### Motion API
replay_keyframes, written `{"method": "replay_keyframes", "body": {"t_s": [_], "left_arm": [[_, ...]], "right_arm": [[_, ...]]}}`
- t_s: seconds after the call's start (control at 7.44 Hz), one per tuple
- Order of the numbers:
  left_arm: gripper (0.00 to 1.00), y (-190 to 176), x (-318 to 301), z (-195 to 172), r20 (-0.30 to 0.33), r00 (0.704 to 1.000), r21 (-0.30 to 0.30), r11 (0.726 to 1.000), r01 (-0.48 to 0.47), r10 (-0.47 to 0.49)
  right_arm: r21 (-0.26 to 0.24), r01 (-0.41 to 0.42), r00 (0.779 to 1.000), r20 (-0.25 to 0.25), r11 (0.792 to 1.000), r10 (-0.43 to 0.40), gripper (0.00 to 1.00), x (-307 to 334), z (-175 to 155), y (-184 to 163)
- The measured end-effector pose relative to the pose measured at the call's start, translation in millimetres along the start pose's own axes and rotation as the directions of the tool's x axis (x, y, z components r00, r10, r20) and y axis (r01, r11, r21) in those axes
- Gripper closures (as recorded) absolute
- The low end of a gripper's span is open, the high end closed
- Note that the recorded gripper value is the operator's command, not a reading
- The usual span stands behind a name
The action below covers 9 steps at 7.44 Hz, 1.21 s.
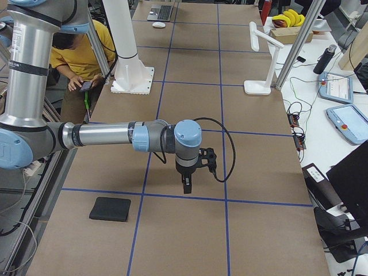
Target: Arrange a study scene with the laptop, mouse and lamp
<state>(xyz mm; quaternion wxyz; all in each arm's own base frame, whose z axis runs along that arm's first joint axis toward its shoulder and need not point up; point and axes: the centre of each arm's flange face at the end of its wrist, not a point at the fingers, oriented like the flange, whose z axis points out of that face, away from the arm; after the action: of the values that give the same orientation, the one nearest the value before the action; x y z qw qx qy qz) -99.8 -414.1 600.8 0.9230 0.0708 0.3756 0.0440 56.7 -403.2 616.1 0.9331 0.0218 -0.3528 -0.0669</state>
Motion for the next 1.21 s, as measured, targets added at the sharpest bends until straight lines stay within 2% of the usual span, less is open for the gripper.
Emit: {"method": "replay_keyframes", "body": {"t_s": [0.4, 0.81, 0.94, 1.08, 1.21], "left_arm": [[0.00, -10.8, -15.9, -23.6, 0.056, 0.998, 0.045, 0.999, 0.026, -0.029], [0.00, 5.4, -46.8, -29.1, 0.104, 0.983, 0.046, 0.988, 0.149, -0.153], [0.00, 17.2, -58.1, -27.6, 0.113, 0.965, 0.047, 0.971, 0.233, -0.237], [0.00, 36.1, -69.9, -23.3, 0.112, 0.926, 0.047, 0.933, 0.356, -0.359], [0.00, 56.0, -78.9, -18.2, 0.106, 0.867, 0.039, 0.873, 0.486, -0.487]], "right_arm": [[0.000, 0.000, 1.000, 0.000, 1.000, 0.000, 0.00, 0.0, 0.0, 0.0], [0.000, -0.001, 1.000, 0.001, 1.000, 0.001, 0.00, -0.1, 0.0, 0.0], [0.000, -0.002, 1.000, 0.002, 1.000, 0.002, 0.00, -0.1, 0.0, 0.0], [0.000, -0.002, 1.000, 0.002, 1.000, 0.002, 0.00, -0.1, 0.0, 0.0], [0.000, -0.002, 1.000, 0.002, 1.000, 0.002, 0.00, -0.1, 0.0, 0.0]]}}
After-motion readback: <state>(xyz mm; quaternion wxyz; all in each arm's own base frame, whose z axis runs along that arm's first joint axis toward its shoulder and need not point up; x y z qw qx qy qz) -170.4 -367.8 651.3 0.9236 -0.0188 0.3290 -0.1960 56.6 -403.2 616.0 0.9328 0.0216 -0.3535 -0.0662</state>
